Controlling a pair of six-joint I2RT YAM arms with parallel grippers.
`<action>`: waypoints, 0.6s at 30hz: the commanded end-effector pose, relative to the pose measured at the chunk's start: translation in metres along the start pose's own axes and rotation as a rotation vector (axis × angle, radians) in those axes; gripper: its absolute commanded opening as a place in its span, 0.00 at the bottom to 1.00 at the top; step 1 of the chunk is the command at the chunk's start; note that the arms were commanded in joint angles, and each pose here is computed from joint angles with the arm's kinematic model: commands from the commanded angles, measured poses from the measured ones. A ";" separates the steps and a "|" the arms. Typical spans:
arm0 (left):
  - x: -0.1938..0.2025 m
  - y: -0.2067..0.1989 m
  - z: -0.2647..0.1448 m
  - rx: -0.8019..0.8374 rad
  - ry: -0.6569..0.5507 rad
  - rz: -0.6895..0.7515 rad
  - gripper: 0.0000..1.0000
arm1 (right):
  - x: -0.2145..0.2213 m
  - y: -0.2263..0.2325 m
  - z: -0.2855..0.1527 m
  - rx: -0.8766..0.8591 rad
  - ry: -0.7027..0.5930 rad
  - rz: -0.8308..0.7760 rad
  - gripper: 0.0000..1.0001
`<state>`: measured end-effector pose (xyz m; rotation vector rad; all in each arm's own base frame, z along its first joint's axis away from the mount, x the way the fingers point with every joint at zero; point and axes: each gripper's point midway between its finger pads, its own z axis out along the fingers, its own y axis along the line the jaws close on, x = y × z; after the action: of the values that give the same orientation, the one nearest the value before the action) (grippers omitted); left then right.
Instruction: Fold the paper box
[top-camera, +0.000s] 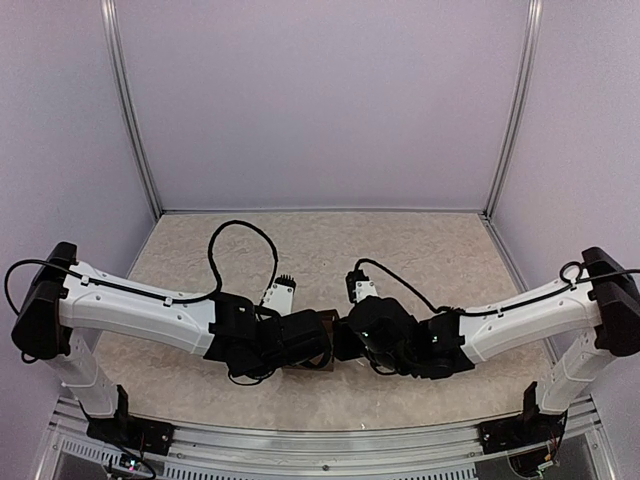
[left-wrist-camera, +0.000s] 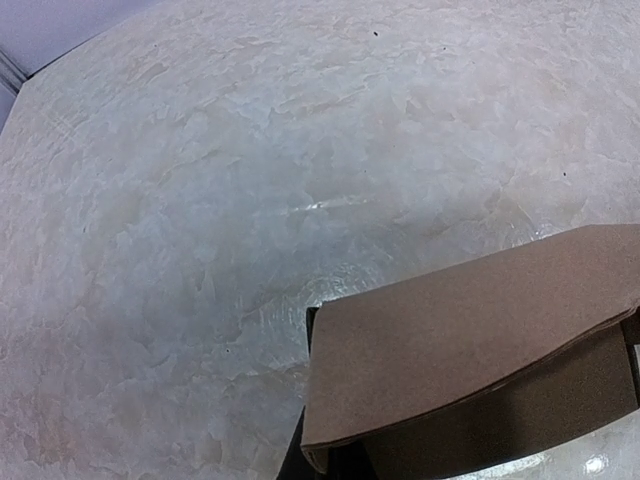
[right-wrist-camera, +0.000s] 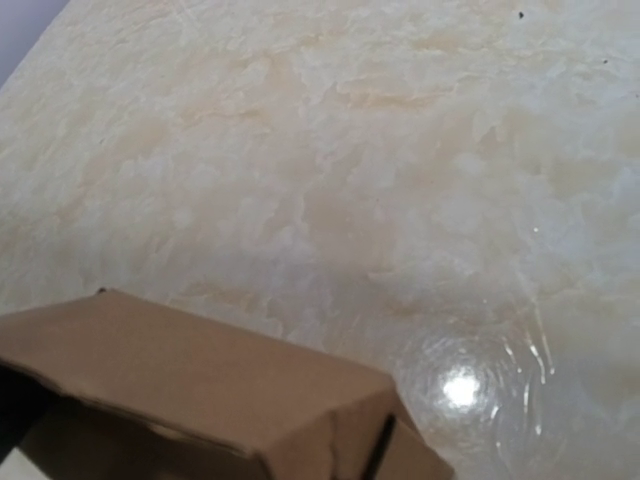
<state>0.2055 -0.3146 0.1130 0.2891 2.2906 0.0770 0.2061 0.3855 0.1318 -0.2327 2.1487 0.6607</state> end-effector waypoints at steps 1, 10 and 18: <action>0.028 -0.013 0.004 0.035 0.109 0.050 0.00 | 0.051 -0.001 0.007 0.008 0.158 -0.094 0.00; 0.028 -0.013 0.005 0.035 0.110 0.045 0.00 | 0.069 -0.002 0.010 0.026 0.188 -0.133 0.00; 0.028 -0.014 0.004 0.046 0.108 0.034 0.00 | 0.084 -0.010 0.014 0.055 0.217 -0.151 0.00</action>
<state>0.2051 -0.3096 0.1130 0.2926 2.2919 0.1054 0.2047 0.3930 0.1213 -0.2371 2.1297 0.5910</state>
